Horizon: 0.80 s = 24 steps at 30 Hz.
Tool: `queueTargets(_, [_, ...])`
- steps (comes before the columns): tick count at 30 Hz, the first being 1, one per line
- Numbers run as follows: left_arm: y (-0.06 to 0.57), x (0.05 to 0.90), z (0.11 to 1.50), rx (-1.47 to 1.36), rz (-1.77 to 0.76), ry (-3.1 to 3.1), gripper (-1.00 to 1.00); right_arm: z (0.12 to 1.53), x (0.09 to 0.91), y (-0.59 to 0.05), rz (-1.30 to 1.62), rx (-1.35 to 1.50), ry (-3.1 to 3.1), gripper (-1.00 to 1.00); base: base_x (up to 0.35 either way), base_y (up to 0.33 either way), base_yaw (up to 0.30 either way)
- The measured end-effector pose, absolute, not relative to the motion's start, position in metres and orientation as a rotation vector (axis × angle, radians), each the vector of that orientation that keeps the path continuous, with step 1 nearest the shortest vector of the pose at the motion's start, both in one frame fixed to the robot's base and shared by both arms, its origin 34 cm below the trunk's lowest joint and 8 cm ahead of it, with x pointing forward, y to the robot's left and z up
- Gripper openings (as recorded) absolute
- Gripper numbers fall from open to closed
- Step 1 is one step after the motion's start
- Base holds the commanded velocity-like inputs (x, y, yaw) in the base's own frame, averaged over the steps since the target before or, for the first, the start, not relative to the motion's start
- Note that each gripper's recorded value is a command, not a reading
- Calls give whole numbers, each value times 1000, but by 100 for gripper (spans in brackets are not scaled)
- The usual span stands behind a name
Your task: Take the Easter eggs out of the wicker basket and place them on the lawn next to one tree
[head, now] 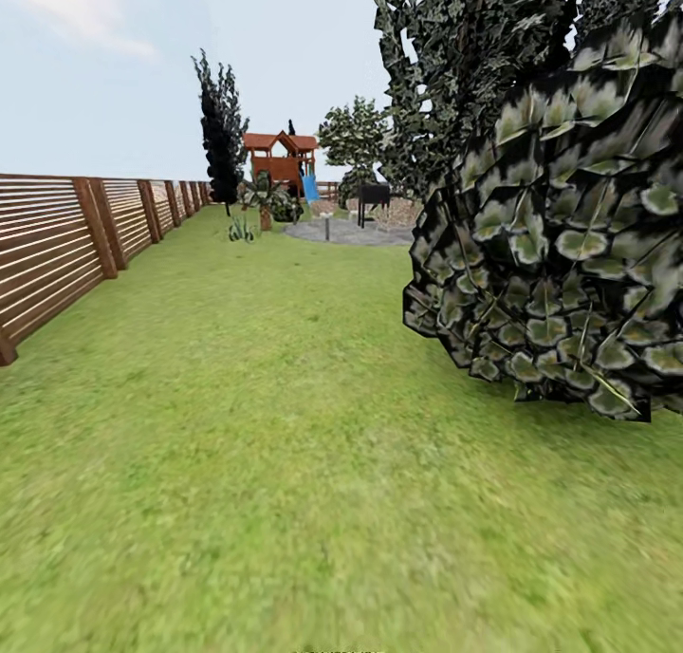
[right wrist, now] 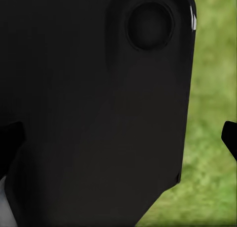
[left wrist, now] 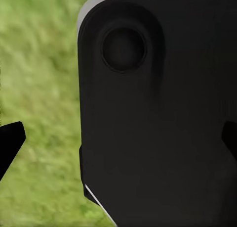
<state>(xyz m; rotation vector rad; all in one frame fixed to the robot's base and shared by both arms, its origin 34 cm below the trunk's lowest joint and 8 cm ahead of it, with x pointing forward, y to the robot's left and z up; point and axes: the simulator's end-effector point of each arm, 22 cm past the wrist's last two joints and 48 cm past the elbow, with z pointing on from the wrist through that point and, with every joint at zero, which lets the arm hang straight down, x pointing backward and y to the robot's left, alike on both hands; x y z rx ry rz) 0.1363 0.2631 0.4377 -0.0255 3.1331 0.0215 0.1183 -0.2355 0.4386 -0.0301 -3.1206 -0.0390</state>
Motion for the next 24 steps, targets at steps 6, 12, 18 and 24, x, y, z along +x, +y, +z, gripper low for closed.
queueTargets(6, [263, 134, 438, -25, 21, 3139, 100, 439, 116, -235, -40, -28, -3115, 100, -17, 0, -242])
queueTargets(12, [263, 132, 438, -22, 21, 3144, 100, 439, 114, -235, -40, -27, -3109, 100, -20, 0, -249])
queueTargets(18, [263, 130, 438, -21, 21, 3149, 100, 439, 112, -234, -41, -26, -3104, 100, -108, 0, -256])
queueTargets(24, [263, 128, 438, -21, 21, 3153, 100, 439, 110, -234, -42, -26, -3099, 100, -33, 0, -263])
